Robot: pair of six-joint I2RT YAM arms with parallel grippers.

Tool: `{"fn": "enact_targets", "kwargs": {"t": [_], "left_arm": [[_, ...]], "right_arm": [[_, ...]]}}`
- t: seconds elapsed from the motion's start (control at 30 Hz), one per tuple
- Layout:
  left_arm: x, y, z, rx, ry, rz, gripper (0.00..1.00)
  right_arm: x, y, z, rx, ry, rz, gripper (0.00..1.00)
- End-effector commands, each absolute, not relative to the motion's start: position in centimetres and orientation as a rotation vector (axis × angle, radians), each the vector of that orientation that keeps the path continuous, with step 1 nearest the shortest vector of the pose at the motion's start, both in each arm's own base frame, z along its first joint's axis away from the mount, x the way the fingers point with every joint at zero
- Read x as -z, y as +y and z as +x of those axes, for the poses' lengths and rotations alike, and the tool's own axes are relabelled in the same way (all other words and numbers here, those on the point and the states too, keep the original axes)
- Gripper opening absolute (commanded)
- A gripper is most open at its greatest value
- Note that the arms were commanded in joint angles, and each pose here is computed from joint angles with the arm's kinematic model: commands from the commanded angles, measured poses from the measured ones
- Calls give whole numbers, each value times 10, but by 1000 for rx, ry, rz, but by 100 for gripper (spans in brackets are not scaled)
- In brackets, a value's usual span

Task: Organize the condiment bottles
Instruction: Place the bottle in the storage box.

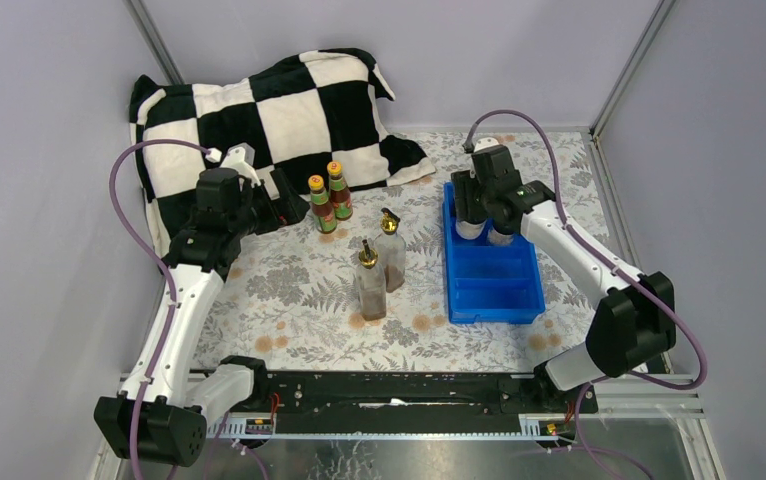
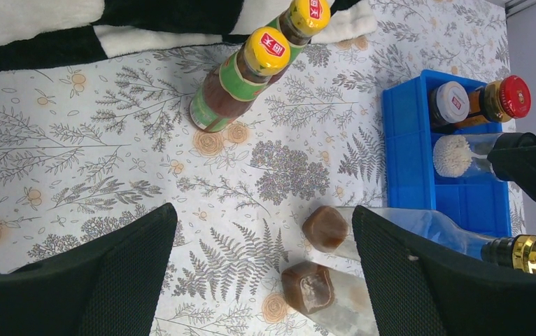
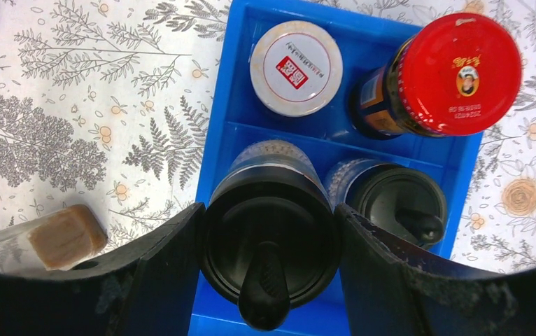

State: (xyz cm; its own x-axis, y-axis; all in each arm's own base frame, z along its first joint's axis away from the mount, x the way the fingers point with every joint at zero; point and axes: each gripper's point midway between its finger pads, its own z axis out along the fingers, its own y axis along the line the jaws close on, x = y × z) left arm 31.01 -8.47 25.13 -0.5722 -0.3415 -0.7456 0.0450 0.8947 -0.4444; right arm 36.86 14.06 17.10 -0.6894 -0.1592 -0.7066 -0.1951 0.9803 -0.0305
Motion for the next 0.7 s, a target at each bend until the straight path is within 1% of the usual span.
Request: {"fn": "enact_targets", "kwargs": {"t": [0.0,0.67], "left_arm": [[-254,-88,311,538,2103,-186,99],[-251,-89,310,544,2105,-189,99]], "right_arm": [[-180,153,379,-136,2288,-223,58],[-137,144,378,-55,2378,-195,58]]}}
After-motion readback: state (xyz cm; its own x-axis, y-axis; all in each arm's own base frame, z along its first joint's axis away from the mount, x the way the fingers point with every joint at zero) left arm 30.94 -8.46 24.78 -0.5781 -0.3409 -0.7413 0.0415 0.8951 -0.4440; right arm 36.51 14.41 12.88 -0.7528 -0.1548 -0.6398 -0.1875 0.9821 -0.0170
